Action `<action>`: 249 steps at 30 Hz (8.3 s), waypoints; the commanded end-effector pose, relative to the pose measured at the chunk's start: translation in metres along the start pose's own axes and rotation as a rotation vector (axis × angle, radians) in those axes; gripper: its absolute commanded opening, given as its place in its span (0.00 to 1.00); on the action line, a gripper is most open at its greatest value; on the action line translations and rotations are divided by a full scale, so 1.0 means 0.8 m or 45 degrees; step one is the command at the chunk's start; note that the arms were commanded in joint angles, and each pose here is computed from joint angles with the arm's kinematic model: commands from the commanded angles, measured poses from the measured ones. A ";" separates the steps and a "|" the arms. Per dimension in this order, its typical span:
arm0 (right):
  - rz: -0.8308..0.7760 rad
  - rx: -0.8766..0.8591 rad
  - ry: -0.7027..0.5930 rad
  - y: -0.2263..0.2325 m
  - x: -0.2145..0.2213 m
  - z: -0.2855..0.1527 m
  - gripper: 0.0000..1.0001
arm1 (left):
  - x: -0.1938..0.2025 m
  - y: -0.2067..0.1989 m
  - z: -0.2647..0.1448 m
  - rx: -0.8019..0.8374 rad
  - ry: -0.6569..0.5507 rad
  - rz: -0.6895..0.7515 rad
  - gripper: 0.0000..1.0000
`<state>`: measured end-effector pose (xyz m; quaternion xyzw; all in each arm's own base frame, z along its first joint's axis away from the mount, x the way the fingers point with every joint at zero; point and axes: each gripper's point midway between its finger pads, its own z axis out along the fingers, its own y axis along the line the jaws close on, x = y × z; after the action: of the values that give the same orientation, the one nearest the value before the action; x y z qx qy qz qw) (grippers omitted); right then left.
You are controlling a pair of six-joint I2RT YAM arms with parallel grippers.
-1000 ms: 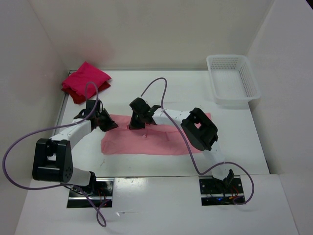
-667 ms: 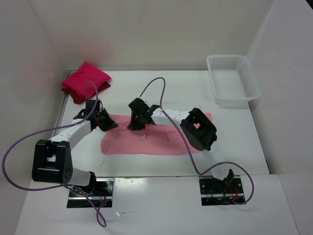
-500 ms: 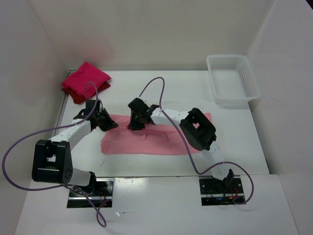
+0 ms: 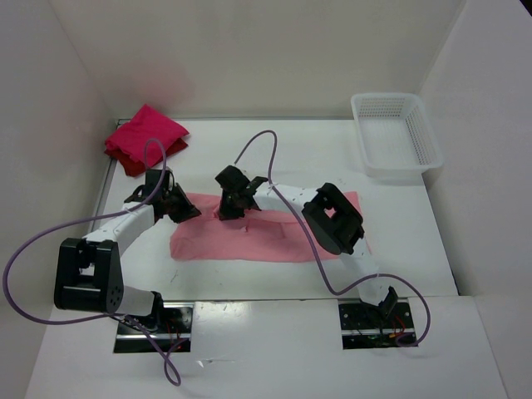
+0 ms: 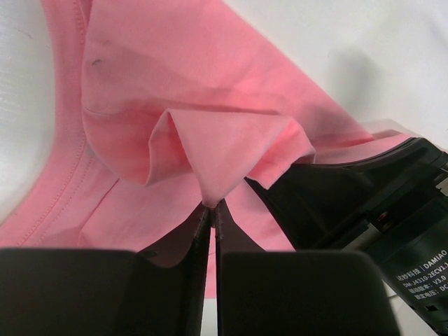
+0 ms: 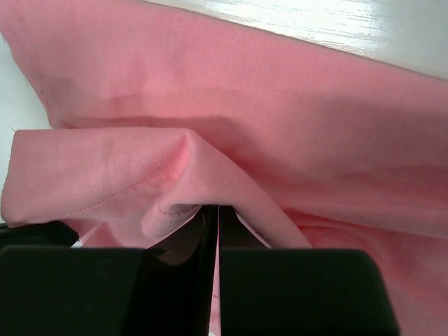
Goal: Fold and stack the t-shirts
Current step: Fold the other side of the tshirt into a rectangle, then rotate the tshirt 90 degrees
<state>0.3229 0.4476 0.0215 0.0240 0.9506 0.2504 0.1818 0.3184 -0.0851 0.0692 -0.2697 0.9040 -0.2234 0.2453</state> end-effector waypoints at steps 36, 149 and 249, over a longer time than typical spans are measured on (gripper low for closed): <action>-0.225 -0.003 0.148 -0.032 0.090 -0.132 0.00 | 0.059 0.008 -0.101 -0.135 0.284 0.320 0.03; 0.519 -0.158 -0.408 -0.150 -0.356 -0.088 0.01 | 0.168 -0.176 -0.031 0.503 0.365 0.158 0.54; 0.344 -0.194 -0.336 -0.187 0.008 -0.301 0.22 | -0.085 -0.169 0.187 0.177 -0.024 0.137 0.64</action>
<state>0.2334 0.1961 0.1266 0.1897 0.8960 0.3132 0.2510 0.4749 -0.1795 0.0381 -0.2328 0.9049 -0.2585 0.2454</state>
